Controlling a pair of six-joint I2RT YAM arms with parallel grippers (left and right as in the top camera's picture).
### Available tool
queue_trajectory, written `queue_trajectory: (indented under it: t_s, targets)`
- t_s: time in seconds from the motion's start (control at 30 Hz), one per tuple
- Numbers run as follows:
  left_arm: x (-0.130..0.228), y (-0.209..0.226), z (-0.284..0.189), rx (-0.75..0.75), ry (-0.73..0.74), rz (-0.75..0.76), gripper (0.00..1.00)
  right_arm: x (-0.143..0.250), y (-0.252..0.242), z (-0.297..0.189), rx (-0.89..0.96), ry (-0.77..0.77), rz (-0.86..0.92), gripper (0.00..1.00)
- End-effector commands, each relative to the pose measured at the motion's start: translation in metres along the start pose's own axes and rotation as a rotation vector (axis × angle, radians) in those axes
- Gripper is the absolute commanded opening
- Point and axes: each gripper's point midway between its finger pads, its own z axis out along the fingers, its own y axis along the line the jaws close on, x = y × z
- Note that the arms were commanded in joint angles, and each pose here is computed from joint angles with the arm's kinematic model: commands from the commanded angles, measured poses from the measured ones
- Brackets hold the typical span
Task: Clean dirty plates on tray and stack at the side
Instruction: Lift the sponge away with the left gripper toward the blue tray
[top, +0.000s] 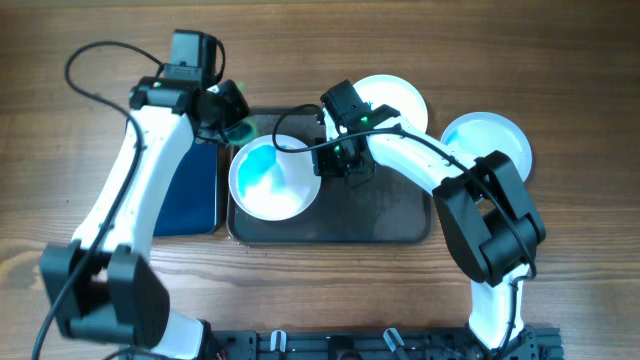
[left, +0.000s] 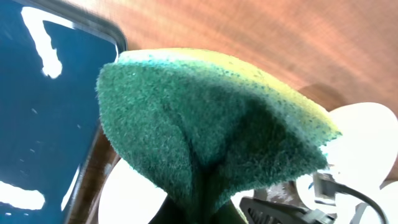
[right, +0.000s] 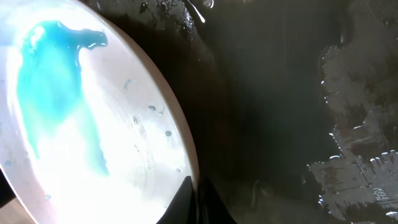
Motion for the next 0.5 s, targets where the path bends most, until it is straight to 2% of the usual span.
queue_trajectory:
  t_s: [0.0, 0.1, 0.17, 0.23, 0.33, 0.47]
  targets:
    - [-0.019, 0.010, -0.021, -0.056, -0.108, 0.049, 0.04, 0.004, -0.002, 0.005, -0.002, 0.014, 0.038, 0.17]
    - [-0.015, 0.013, -0.018, -0.070, -0.090, 0.048, 0.04, 0.007, -0.003, 0.011, -0.009, 0.033, 0.064, 0.23]
    - [-0.017, 0.014, -0.019, -0.076, -0.100, 0.047, 0.04, 0.010, -0.005, 0.016, -0.001, 0.046, 0.104, 0.22]
    - [-0.020, 0.019, -0.019, -0.107, -0.120, 0.046, 0.04, 0.014, -0.007, 0.021, 0.008, 0.064, 0.145, 0.18]
    - [-0.022, 0.021, -0.020, -0.122, -0.130, 0.046, 0.04, 0.024, -0.001, 0.020, -0.024, 0.111, 0.155, 0.04]
    - [-0.023, 0.021, -0.020, -0.119, -0.132, 0.046, 0.04, 0.023, 0.008, 0.007, -0.046, 0.102, 0.128, 0.04]
